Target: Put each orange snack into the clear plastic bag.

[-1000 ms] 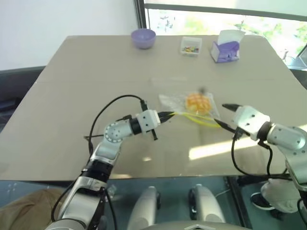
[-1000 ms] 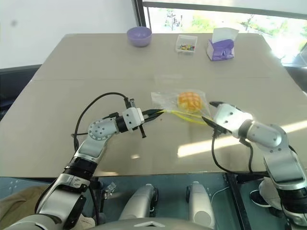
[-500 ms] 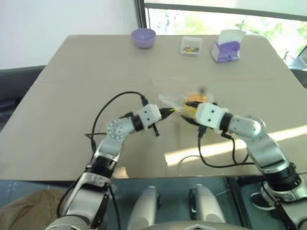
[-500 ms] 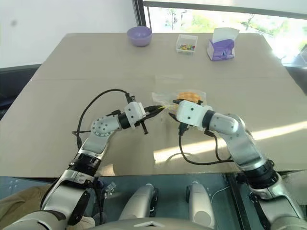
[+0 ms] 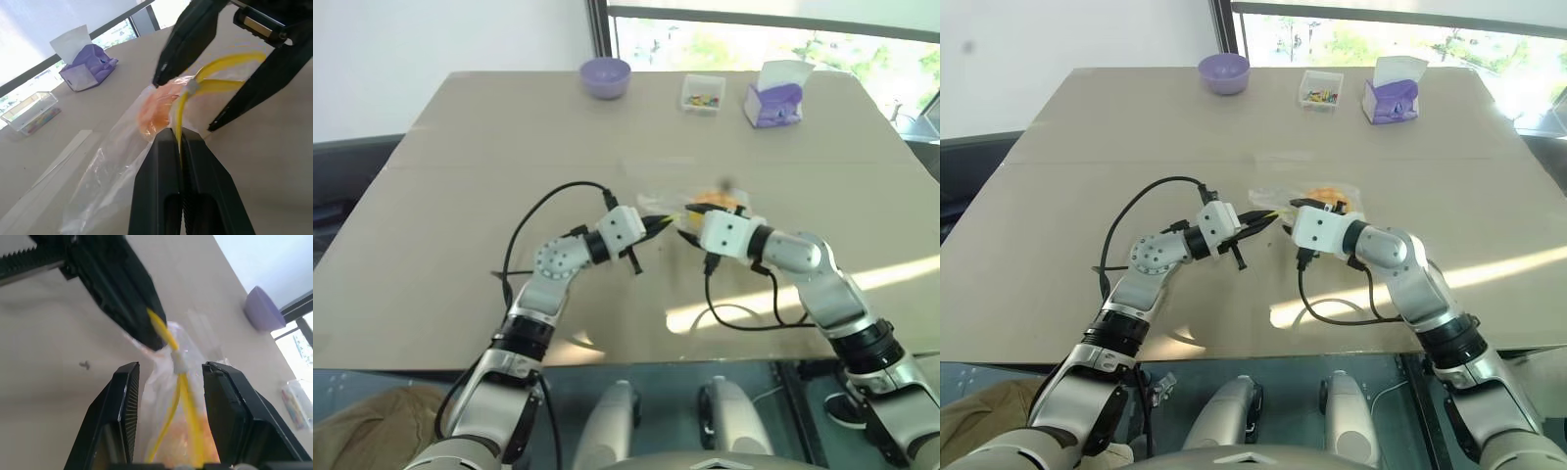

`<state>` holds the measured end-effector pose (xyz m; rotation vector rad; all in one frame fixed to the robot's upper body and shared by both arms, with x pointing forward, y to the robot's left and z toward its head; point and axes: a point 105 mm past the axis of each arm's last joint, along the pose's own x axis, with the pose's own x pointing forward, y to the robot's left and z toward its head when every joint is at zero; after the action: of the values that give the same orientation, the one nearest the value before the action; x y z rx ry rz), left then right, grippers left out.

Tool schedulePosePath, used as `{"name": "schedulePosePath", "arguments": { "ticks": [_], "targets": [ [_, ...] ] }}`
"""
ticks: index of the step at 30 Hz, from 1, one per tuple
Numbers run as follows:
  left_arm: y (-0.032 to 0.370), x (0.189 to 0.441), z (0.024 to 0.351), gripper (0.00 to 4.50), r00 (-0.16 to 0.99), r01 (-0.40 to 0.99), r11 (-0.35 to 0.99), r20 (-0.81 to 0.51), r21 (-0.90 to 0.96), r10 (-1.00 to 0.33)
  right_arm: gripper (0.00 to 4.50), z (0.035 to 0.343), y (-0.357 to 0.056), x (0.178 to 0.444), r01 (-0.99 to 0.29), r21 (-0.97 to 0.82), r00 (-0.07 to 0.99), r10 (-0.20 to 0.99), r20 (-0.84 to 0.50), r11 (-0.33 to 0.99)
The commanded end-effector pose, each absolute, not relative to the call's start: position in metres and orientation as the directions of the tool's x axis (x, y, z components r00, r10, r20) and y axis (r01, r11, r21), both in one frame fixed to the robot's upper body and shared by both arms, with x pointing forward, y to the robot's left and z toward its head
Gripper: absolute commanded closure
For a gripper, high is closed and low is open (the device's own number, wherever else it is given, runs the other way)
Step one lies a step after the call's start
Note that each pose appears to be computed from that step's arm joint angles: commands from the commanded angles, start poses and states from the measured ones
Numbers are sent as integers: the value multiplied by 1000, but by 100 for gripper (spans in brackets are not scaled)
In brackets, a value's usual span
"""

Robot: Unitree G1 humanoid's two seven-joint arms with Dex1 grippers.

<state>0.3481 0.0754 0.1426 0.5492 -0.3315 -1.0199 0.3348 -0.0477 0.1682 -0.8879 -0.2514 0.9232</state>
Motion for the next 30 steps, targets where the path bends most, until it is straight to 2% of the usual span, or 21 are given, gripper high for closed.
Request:
{"name": "schedulePosePath", "arguments": {
  "ticks": [1, 14, 15, 16, 17, 18, 25, 30],
  "targets": [
    [75, 345, 155, 450, 486, 680, 405, 38, 611, -873, 233, 184, -44, 335, -547, -781, 606, 786, -120, 302],
    [77, 345, 157, 450, 490, 678, 403, 30, 616, -871, 233, 179, -47, 337, -550, -787, 610, 778, -151, 278],
    [77, 345, 157, 450, 490, 678, 402, 30, 616, -871, 285, 179, -48, 337, -550, -788, 611, 776, -154, 277],
    [77, 345, 157, 450, 489, 678, 401, 29, 616, -872, 310, 178, -49, 337, -550, -788, 612, 776, -155, 276],
    [77, 345, 157, 450, 489, 678, 401, 29, 616, -872, 360, 178, -50, 337, -549, -789, 613, 775, -156, 276],
    [77, 345, 157, 450, 489, 679, 400, 27, 616, -872, 377, 178, -51, 336, -548, -790, 614, 774, -157, 275],
    [79, 344, 156, 450, 492, 681, 398, 19, 615, -871, 377, 180, -55, 335, -537, -801, 614, 774, -157, 263],
    [79, 345, 155, 450, 495, 682, 399, 16, 613, -869, 377, 189, -56, 320, -537, -807, 598, 786, -158, 245]
  ]
}}
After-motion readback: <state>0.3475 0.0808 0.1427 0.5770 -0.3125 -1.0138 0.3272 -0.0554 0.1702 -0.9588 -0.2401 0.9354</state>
